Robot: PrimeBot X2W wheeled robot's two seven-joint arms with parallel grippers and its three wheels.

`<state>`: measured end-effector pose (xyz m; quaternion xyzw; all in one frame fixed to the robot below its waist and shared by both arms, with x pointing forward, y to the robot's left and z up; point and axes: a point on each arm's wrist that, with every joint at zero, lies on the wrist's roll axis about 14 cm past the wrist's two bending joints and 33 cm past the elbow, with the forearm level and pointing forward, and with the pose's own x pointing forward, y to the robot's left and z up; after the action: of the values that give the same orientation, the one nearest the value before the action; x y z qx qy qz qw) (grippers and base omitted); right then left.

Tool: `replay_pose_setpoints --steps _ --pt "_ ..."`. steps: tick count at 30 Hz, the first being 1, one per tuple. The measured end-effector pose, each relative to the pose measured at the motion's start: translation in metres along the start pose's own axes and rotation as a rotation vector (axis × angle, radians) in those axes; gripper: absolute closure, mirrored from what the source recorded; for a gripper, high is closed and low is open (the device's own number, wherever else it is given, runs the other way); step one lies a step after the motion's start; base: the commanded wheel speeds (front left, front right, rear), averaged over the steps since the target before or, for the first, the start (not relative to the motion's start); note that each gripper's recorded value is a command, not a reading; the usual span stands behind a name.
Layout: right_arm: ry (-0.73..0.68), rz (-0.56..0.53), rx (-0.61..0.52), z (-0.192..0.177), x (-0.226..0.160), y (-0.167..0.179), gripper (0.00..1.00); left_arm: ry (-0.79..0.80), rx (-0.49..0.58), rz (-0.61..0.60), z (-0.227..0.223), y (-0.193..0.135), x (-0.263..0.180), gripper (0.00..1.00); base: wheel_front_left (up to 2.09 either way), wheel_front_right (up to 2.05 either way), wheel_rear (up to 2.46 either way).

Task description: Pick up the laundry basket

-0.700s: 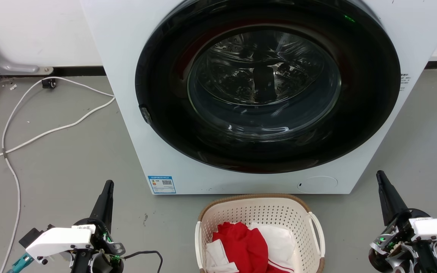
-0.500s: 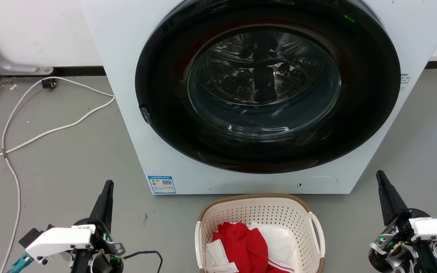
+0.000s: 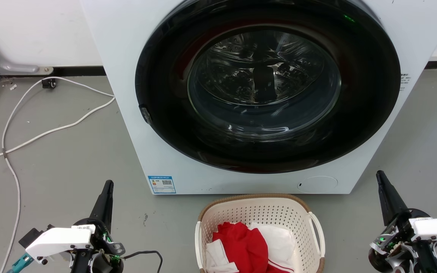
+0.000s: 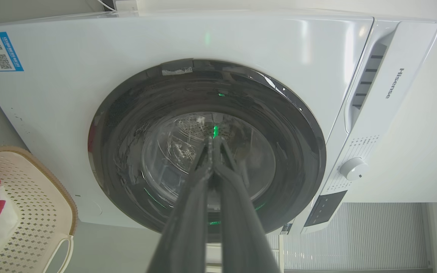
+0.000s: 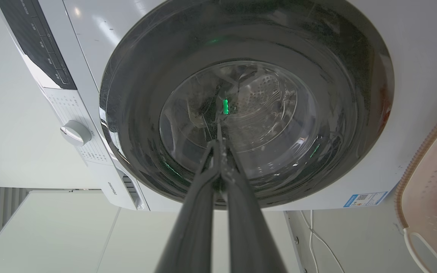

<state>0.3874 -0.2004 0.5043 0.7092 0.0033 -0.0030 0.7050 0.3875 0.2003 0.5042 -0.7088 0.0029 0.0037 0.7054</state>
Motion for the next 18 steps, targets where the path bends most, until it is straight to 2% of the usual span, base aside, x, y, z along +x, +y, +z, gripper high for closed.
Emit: replay_pose_setpoints --steps 4,5,10,18 --pt "0.000 0.000 0.000 0.000 0.000 0.000 1.00 0.002 0.000 0.000 0.000 0.000 0.000 1.00 0.00 0.00 0.00" --pt "0.000 -0.004 0.001 0.000 0.000 -0.001 0.00 0.003 -0.001 0.005 -0.001 0.002 0.000 0.00 0.00 0.00 0.00" --pt "-0.008 -0.082 0.010 0.000 -0.013 -0.028 0.00 -0.002 -0.012 0.077 -0.002 0.026 -0.012 0.00 0.00 0.00 0.00" --pt "-0.023 -0.067 -0.112 0.002 -0.011 -0.021 0.00 -0.022 0.099 0.062 0.001 0.019 -0.011 0.00 0.00 0.00 0.00"
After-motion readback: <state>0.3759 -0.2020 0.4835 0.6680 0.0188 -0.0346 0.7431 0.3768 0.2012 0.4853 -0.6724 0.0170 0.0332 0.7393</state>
